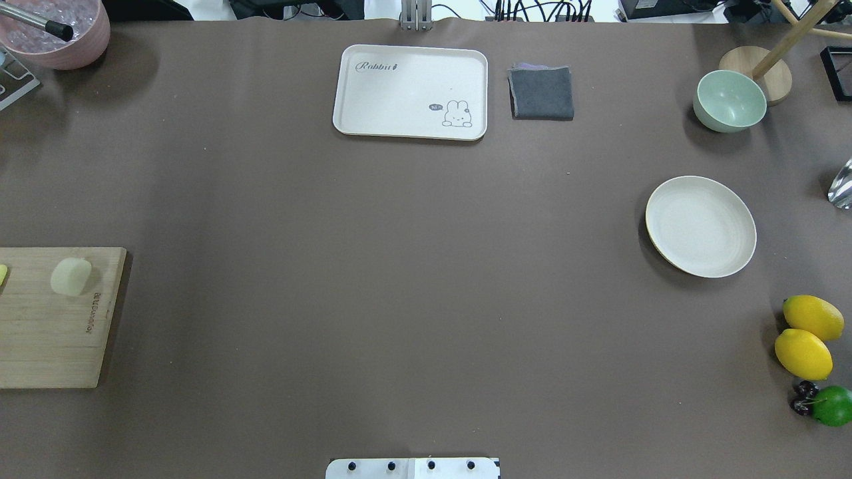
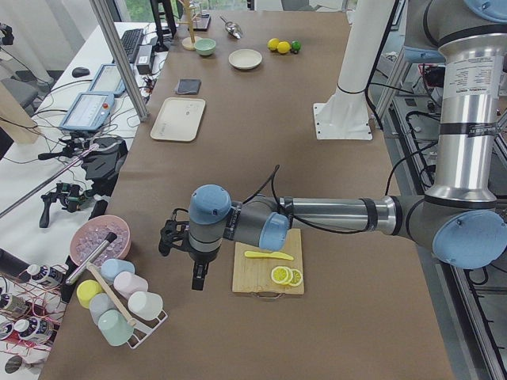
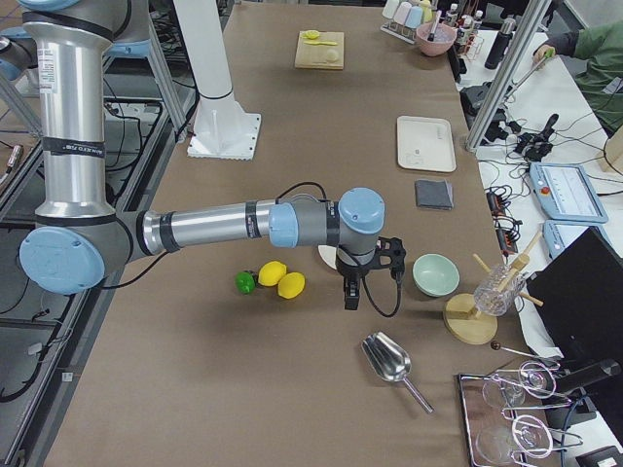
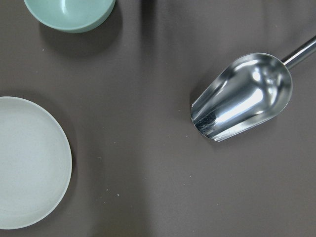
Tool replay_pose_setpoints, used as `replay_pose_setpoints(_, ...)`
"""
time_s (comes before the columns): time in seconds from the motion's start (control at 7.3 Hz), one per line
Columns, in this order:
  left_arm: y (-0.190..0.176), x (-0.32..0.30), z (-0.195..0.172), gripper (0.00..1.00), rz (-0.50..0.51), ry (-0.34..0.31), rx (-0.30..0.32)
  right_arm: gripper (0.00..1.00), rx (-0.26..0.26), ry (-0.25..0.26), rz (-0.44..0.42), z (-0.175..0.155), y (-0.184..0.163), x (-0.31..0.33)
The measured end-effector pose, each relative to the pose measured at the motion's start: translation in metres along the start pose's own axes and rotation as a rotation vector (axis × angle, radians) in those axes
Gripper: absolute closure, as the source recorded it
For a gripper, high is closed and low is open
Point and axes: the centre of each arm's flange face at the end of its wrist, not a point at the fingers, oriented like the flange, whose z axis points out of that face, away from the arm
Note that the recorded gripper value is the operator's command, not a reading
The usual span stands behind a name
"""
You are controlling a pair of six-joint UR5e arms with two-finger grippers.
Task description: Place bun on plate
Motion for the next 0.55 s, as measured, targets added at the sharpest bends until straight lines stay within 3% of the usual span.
replay_pose_setpoints(0.55,-0.0003,0.0002,0.0001,0.02,-0.002,0.001,0.000,0.00,0.000,0.000,-0.002,-0.0001,-0.0017,-0.0011)
